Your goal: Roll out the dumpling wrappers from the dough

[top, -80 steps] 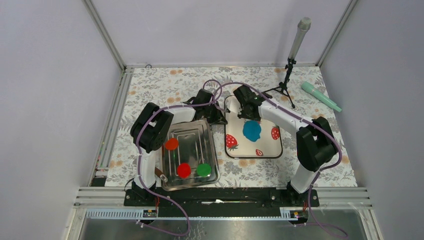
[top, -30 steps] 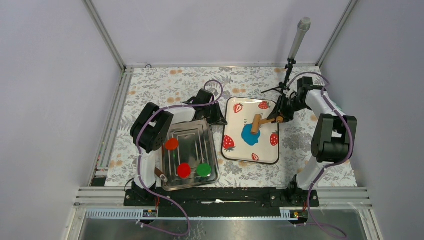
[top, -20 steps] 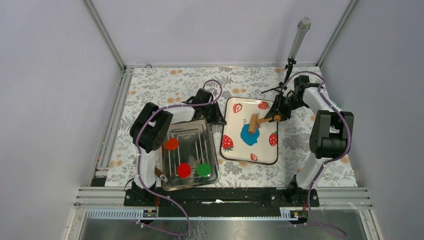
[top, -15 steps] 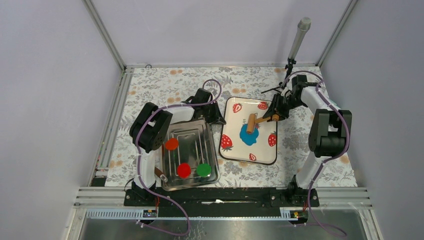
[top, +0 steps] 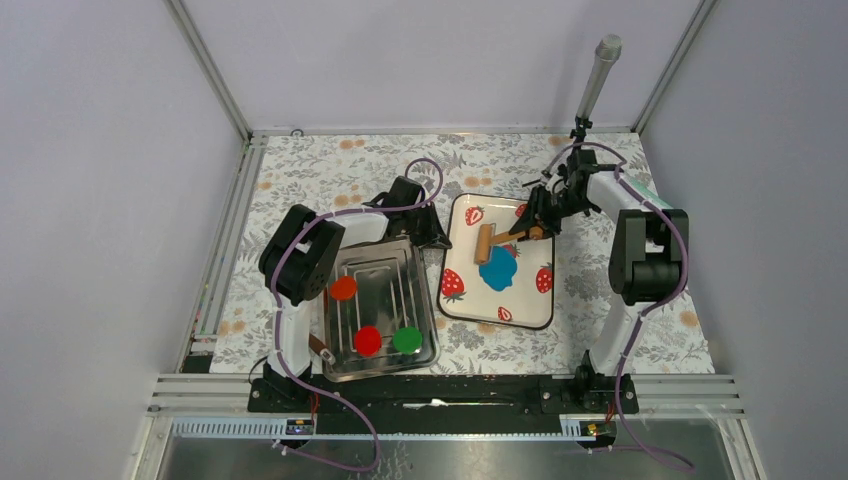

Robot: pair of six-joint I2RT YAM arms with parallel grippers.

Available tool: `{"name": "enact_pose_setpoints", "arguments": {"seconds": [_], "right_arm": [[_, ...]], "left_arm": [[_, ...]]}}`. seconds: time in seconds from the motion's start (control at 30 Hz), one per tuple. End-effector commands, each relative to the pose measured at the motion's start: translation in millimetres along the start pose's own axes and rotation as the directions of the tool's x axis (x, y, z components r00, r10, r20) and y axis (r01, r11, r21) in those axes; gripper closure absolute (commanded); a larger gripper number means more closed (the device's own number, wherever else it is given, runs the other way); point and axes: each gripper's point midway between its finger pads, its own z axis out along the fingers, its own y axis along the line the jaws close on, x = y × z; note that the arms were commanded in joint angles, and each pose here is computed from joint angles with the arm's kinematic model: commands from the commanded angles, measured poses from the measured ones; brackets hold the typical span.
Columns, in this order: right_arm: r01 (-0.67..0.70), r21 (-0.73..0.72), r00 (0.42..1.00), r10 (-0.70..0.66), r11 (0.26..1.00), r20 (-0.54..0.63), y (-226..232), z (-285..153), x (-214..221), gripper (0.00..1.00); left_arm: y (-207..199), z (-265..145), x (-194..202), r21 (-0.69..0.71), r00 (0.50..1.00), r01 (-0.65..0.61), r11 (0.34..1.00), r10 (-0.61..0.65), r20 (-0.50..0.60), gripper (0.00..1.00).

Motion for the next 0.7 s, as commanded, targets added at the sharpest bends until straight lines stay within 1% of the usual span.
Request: {"name": "enact_pose_setpoints", "arguments": {"seconds": [0.0, 0.17, 0.2, 0.27, 0.37, 0.47, 0.57, 0.67], "right_arm": [[0.051, 0.285, 0.994, -0.022, 0.957, -0.104, -59, 45, 25, 1.00], [0.075, 0.302, 0.992, -0.042, 0.950, -0.116, -58, 50, 26, 1.00], [0.079, 0.290, 0.992, -0.047, 0.954, -0.115, -54, 50, 25, 1.00], [0.093, 0.221, 0.992, -0.071, 0.971, -0.107, -35, 47, 21, 1.00], [0.160, 0.096, 0.986, -0.155, 0.982, -0.060, 11, 25, 8, 1.00], [0.263, 0.013, 0.965, -0.263, 0.965, -0.020, 48, -6, 10, 1.00], [0.358, 0.015, 0.934, -0.358, 0.934, 0.002, 58, -32, 23, 1.00], [0.378, 0.041, 0.926, -0.377, 0.925, -0.008, 46, -46, 41, 1.00]], "left_arm": [[45, 17, 54, -0.152, 0.990, 0.007, 0.988, -0.028, -0.136, 1.00], [45, 16, 54, -0.154, 0.991, 0.002, 0.988, -0.023, -0.133, 1.00], [45, 16, 53, -0.154, 0.991, 0.002, 0.988, -0.023, -0.131, 1.00], [44, 15, 53, -0.152, 0.991, -0.001, 0.988, -0.019, -0.130, 1.00], [43, 15, 51, -0.155, 0.992, -0.007, 0.988, -0.012, -0.127, 1.00], [44, 16, 51, -0.156, 0.992, -0.006, 0.988, -0.015, -0.128, 1.00], [45, 17, 51, -0.161, 0.991, -0.001, 0.987, -0.020, -0.131, 1.00], [45, 17, 51, -0.161, 0.991, 0.002, 0.987, -0.023, -0.132, 1.00]]}}
